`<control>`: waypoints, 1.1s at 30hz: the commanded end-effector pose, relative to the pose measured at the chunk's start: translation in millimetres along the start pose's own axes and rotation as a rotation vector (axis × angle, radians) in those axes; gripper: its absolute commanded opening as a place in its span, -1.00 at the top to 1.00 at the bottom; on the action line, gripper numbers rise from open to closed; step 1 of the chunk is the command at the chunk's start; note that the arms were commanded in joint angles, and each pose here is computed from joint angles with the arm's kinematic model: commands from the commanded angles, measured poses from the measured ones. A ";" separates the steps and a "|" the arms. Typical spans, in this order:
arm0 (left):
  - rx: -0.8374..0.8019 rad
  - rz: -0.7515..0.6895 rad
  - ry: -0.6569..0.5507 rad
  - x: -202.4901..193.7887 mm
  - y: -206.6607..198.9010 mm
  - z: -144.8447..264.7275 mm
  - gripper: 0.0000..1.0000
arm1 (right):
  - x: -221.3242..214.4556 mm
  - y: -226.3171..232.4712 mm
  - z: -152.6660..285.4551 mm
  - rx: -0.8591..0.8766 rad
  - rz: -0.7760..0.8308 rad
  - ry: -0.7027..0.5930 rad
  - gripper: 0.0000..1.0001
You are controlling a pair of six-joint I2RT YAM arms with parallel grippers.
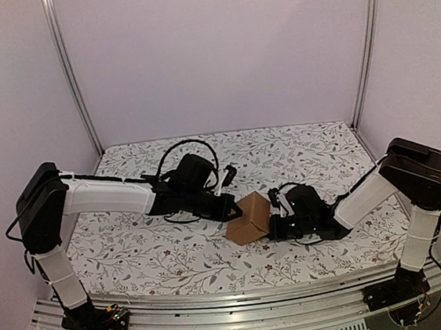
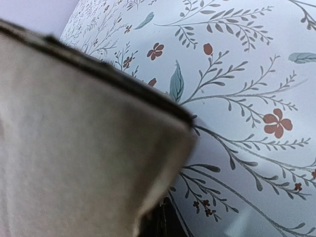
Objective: Fold the paper box
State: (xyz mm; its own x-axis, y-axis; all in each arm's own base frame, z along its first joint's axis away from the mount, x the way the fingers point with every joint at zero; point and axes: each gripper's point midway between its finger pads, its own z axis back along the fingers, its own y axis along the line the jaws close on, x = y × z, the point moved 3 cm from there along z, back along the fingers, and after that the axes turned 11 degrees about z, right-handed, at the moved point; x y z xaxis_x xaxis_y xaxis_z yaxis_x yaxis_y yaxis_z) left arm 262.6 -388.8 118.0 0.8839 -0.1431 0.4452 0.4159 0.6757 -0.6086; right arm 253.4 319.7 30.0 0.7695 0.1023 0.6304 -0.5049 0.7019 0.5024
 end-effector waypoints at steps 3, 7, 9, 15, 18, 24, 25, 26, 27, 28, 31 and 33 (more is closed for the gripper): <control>0.046 -0.020 -0.005 5.2 5.8 -2.0 1.00 | -28.7 -34.0 17.2 -0.151 -0.020 0.075 0.95; 0.054 -0.026 -0.002 6.0 5.9 -1.7 1.00 | -31.2 -39.6 27.5 -0.194 -0.010 0.076 0.94; 0.069 -0.034 -0.012 8.4 6.9 1.2 1.00 | -32.5 -44.1 35.5 -0.233 0.002 0.080 0.88; 0.126 -0.068 -0.048 20.9 11.4 19.0 1.00 | -20.3 -53.8 65.6 -0.373 0.083 0.058 0.83; 0.167 -0.083 -0.075 27.7 13.2 29.4 0.91 | -6.5 -50.6 81.2 -0.407 0.116 0.019 0.76; 0.218 -0.101 -0.131 40.2 12.8 53.3 0.51 | 24.9 -36.1 105.6 -0.434 0.178 -0.047 0.20; 0.228 -0.103 -0.140 42.2 12.5 57.9 0.36 | 26.6 -35.6 109.8 -0.447 0.187 -0.040 0.10; 0.238 -0.106 -0.153 45.3 11.7 63.2 0.24 | 32.4 -33.0 114.7 -0.453 0.201 -0.051 -0.01; 0.255 -0.107 -0.164 47.6 12.1 68.3 0.14 | 37.8 -30.9 119.1 -0.463 0.219 -0.059 -0.16; 0.267 -0.108 -0.177 50.6 11.5 74.1 0.00 | 46.3 -28.1 126.1 -0.477 0.234 -0.083 -0.33; 0.303 -0.114 -0.218 58.7 10.6 91.8 -0.97 | 67.9 -19.1 143.8 -0.505 0.274 -0.137 -0.94; 0.311 -0.120 -0.239 63.2 7.1 104.2 -0.99 | 81.6 -14.2 154.6 -0.528 0.300 -0.164 -0.97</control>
State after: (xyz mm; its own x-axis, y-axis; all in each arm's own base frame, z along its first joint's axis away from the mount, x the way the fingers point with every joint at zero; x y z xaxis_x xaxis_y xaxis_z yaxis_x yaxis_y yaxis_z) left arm 291.5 -339.0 185.0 0.7738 -0.1085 0.6241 0.4253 0.8192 -0.3848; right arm 255.2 223.1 133.0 0.5936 0.2166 0.7751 -0.4224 0.9036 0.0710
